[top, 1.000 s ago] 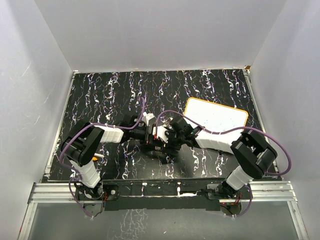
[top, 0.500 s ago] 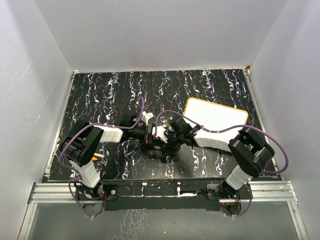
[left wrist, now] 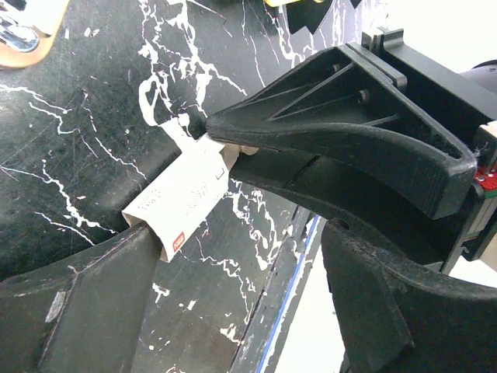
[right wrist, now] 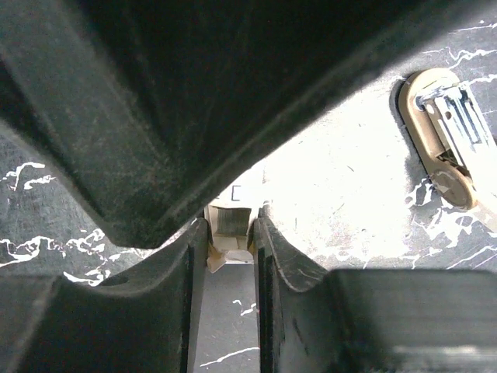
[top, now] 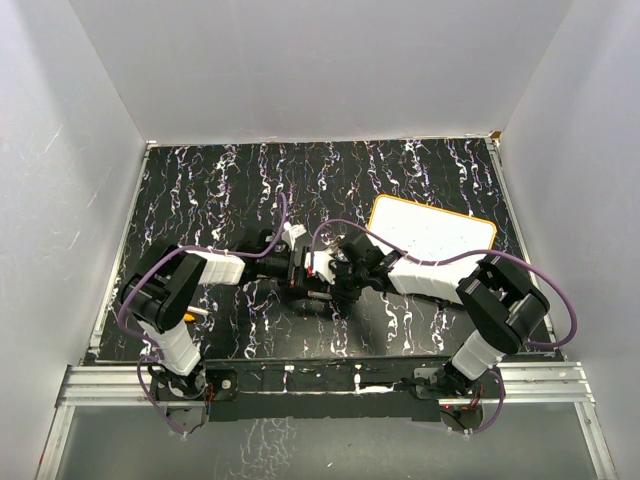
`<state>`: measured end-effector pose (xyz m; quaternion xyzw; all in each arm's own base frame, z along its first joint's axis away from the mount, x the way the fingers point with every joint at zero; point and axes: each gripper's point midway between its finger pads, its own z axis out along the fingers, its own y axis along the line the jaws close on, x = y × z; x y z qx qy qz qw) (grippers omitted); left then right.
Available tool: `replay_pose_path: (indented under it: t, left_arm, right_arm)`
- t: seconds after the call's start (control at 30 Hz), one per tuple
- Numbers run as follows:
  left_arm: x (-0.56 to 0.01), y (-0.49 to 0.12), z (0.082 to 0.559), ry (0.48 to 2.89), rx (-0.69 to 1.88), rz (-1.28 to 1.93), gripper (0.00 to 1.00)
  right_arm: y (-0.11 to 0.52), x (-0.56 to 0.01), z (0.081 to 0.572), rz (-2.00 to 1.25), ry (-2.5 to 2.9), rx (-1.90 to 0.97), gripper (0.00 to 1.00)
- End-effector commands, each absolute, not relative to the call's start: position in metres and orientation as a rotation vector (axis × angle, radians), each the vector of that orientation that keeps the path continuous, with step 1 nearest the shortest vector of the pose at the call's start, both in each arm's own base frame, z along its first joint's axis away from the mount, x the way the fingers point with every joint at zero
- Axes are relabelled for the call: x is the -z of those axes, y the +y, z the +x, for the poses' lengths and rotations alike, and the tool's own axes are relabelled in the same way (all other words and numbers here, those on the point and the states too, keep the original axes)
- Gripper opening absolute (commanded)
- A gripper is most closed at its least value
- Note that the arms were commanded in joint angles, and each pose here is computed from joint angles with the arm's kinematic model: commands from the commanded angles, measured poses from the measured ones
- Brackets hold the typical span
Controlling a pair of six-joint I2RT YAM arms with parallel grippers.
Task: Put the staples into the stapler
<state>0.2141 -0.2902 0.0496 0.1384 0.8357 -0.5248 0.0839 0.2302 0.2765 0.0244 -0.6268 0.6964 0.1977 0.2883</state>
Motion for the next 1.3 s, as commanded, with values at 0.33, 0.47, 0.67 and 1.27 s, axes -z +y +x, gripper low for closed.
replay_pose_path:
  t: [0.33,0.47,0.67,1.27]
  left_arm:
    - [-0.046,-0.273,0.221,2.491,1.454,0.410,0.83]
    - [-0.045,-0.272,0.221,2.499,1.450,0.421,0.88]
    - [-0.047,-0.271,0.217,2.487,1.453,0.448,0.97]
    - [-0.050,-0.274,0.211,2.449,1.515,0.484,0.95]
  right_arm:
    - [0.257,-0.024,0.230,-1.744,1.827,-0.455,0.22]
    - [0.262,-0.025,0.232,-1.745,1.839,-0.476,0.29]
    - [0.273,-0.029,0.236,-1.712,1.851,-0.523,0.40]
    - [0.304,-0.054,0.247,-1.607,1.767,-0.643,0.69]
